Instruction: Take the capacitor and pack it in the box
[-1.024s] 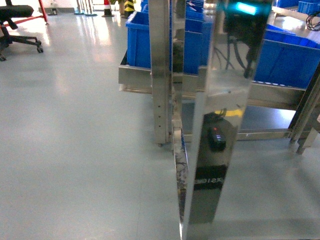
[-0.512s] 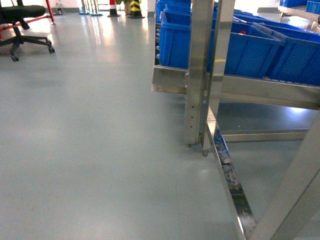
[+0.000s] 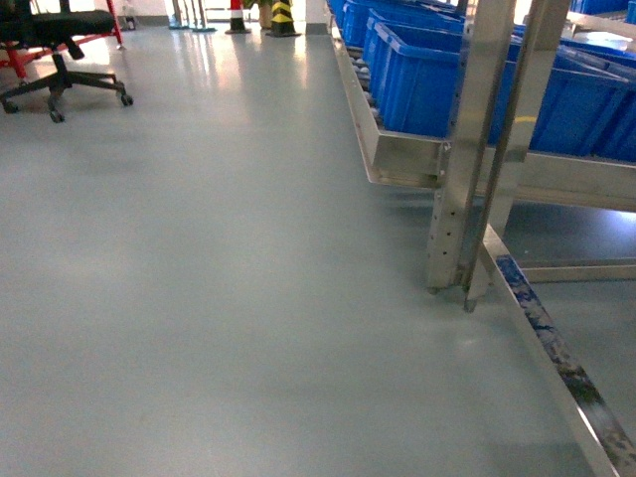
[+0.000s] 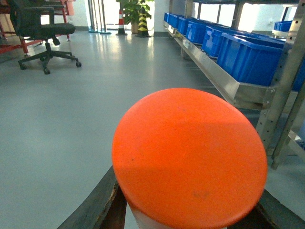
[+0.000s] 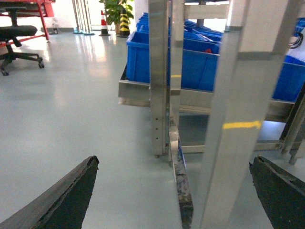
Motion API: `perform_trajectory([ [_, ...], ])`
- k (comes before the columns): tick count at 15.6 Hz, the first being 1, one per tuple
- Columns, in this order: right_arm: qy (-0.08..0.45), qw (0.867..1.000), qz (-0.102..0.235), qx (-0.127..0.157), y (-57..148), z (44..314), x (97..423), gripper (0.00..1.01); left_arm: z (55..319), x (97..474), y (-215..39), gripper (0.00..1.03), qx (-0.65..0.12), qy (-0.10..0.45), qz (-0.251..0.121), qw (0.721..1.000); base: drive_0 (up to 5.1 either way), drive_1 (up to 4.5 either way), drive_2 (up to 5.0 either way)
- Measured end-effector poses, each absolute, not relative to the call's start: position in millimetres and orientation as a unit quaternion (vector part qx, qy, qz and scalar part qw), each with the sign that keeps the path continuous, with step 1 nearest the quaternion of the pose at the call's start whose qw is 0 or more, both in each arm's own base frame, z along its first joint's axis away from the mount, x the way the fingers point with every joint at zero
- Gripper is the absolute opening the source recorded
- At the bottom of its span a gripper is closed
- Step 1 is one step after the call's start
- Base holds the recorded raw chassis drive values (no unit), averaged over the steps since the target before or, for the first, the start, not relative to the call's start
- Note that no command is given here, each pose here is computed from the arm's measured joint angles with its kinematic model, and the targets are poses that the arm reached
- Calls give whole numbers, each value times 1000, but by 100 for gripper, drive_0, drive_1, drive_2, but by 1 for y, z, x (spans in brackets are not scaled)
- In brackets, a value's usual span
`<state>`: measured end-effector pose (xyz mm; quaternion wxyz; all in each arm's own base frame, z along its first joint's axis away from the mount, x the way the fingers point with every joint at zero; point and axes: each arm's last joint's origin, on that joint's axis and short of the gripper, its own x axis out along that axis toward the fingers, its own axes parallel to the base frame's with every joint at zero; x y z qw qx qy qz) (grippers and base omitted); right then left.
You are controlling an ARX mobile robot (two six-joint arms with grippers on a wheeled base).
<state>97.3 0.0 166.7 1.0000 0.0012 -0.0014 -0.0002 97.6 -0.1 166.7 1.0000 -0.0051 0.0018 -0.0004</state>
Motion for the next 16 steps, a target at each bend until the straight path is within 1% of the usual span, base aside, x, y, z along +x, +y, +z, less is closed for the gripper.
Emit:
perform_trajectory([
  [16,-1,1000,0,1,0,167,97,98,167,98,0,44,-5,1,0,1000,-502,243,243],
])
